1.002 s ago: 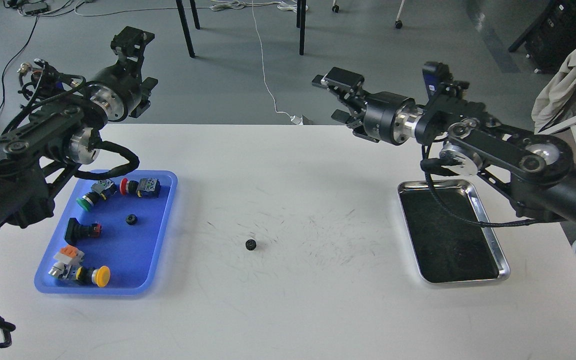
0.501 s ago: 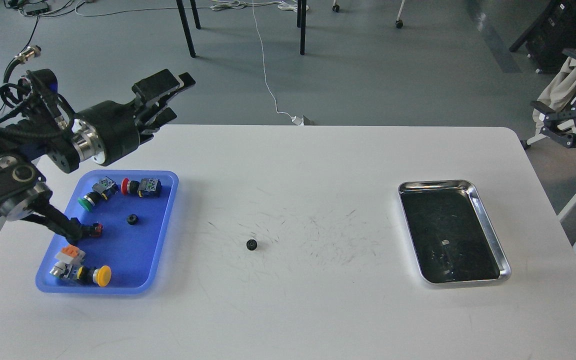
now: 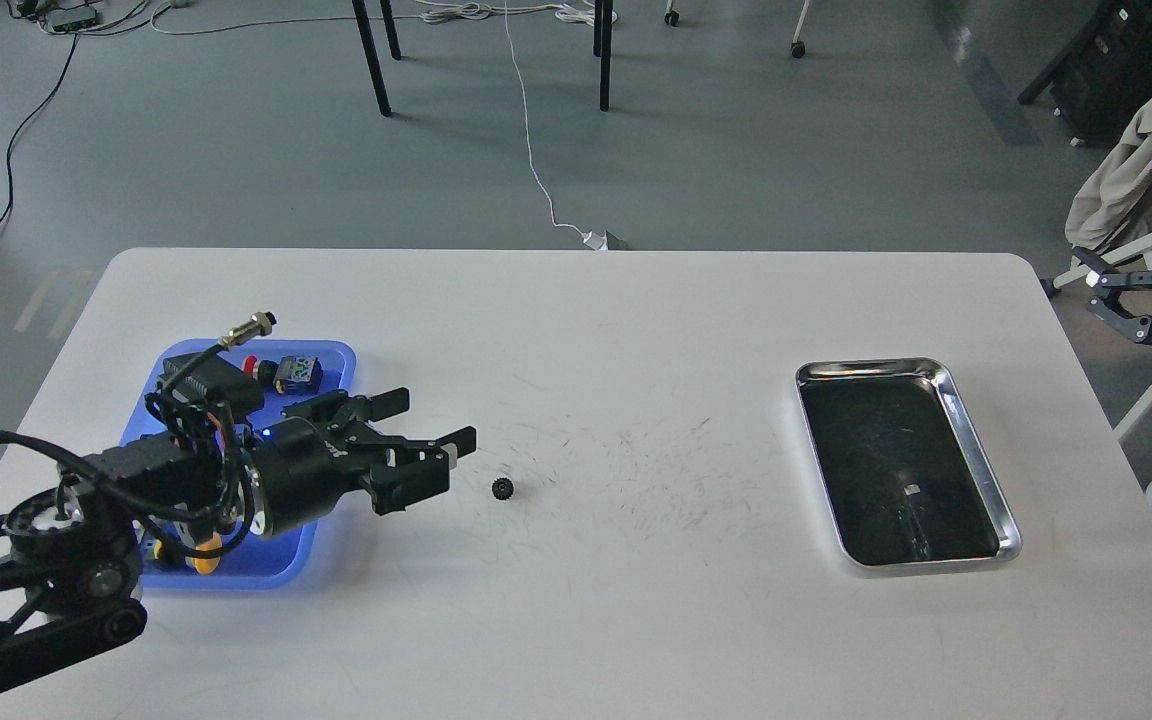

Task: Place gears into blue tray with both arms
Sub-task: 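Reach the left gripper to the black part on the table and grasp it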

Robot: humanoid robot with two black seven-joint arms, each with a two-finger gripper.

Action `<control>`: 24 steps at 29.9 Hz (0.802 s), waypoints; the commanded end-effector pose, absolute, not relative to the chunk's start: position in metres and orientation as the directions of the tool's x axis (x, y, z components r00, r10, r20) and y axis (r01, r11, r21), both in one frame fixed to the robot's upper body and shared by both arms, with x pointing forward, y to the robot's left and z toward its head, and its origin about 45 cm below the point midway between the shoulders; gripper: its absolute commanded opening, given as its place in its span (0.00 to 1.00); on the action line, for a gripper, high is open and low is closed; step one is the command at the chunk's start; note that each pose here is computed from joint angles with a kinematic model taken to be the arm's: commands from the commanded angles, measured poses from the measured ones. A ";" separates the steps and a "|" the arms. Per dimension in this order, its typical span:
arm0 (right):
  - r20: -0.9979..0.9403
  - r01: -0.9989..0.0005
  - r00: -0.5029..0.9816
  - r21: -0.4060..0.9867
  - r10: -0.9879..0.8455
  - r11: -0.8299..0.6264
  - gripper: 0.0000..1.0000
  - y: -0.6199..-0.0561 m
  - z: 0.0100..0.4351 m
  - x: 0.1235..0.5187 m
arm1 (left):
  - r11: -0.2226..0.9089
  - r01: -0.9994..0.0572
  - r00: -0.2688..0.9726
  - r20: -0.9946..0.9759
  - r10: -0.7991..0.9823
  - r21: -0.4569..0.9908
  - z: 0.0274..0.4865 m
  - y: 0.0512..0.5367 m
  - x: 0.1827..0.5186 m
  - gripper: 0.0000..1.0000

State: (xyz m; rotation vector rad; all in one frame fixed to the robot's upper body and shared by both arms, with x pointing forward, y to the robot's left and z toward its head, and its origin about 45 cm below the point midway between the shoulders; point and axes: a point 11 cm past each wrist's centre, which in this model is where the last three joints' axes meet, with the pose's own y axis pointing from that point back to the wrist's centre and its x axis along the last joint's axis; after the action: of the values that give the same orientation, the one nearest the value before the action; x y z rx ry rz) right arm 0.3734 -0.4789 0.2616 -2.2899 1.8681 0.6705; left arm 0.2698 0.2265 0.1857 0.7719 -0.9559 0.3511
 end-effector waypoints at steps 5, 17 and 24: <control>-0.421 -0.950 0.152 0.189 -0.894 -0.250 0.96 -0.470 0.254 0.376 | 0.686 -0.568 0.459 0.867 -0.195 0.455 0.143 0.211 0.271 0.99; -0.417 -0.954 0.144 0.183 -0.897 -0.238 0.96 -0.474 0.257 0.376 | 0.667 -0.591 0.393 0.884 -0.251 0.453 0.101 0.192 0.282 0.96; -0.412 -0.956 0.142 0.179 -0.900 -0.233 0.96 -0.477 0.260 0.376 | 0.646 -0.600 0.408 0.875 -0.259 0.471 0.086 0.190 0.287 0.94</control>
State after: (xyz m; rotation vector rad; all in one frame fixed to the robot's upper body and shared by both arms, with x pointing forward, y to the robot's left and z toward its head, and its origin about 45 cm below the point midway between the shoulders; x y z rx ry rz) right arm 0.3761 -0.4755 0.2586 -2.2759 1.8592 0.6764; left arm 0.2857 0.1900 0.0913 0.8788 -1.1743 0.2554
